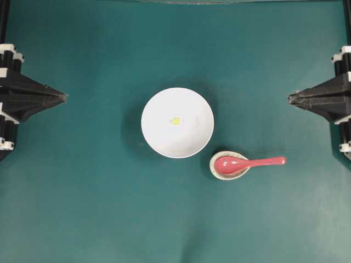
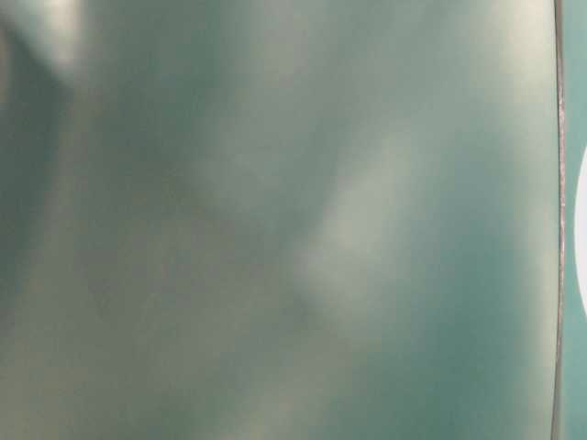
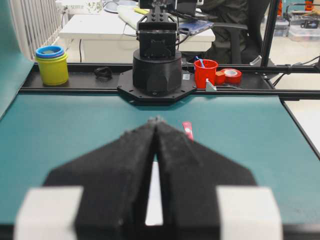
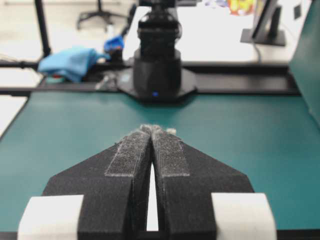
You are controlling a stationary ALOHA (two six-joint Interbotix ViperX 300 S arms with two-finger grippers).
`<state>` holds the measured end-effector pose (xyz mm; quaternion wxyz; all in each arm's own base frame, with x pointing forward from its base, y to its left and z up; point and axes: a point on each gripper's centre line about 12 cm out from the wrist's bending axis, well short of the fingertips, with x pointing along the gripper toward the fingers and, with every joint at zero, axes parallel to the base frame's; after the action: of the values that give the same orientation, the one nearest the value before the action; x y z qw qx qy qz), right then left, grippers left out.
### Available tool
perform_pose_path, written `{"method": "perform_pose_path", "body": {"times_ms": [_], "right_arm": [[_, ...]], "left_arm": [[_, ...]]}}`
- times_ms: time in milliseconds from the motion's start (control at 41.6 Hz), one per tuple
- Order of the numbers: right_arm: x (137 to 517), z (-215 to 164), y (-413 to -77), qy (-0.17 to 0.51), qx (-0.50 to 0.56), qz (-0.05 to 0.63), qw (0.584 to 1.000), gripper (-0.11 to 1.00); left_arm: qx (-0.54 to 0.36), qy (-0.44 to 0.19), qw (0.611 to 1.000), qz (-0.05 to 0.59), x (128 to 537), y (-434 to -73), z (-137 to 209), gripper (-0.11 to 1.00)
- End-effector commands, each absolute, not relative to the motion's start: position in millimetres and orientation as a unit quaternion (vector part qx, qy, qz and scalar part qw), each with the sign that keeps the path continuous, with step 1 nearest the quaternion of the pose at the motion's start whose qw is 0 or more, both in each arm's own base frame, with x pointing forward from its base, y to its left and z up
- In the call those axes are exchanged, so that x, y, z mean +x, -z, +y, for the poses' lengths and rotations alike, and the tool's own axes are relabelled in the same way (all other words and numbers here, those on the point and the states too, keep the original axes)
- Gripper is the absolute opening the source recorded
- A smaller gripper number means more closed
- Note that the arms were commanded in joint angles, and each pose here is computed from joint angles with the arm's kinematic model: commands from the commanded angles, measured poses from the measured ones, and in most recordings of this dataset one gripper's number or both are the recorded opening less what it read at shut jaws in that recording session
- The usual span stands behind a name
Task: Scoop the yellow hexagonal prism block from the bowl with a spoon using the right arm.
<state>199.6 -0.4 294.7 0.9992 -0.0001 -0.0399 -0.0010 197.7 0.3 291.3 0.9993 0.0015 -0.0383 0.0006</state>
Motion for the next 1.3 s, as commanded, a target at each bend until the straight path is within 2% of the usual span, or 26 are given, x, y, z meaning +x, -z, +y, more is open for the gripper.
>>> {"method": "perform_pose_path", "body": {"times_ms": [0,481,553,745,842,1274], "right_arm": [[201.2,-0.7,-299.0,0.002,0.003,-0.045,0.999,-0.01],[203.2,-0.4,-293.5,0.001,0.023,-0.028,0.999,0.01],[203.8,-0.5,-291.9,0.001,0.024,-0.025,0.999,0.08],[208.6,0.2,-281.2,0.000,0.023,-0.003,1.000,0.45],[213.5,1.5,-270.1,-0.003,0.024,0.018,1.000,0.54],[234.8,19.4,-215.3,-0.033,0.038,0.075,0.996,0.53]], "left_arm": [[0.001,0.000,0.999,-0.042,199.7,-298.6,0.0,0.00],[0.001,0.000,0.999,-0.040,200.4,-297.2,0.3,0.00],[0.001,0.001,0.999,-0.040,200.4,-297.2,0.0,0.00],[0.004,0.001,0.999,-0.040,200.2,-297.4,0.0,0.00],[0.004,0.001,0.999,-0.038,200.2,-297.0,-0.1,0.00],[0.004,0.001,0.999,-0.038,200.4,-296.9,0.0,0.00]]}}
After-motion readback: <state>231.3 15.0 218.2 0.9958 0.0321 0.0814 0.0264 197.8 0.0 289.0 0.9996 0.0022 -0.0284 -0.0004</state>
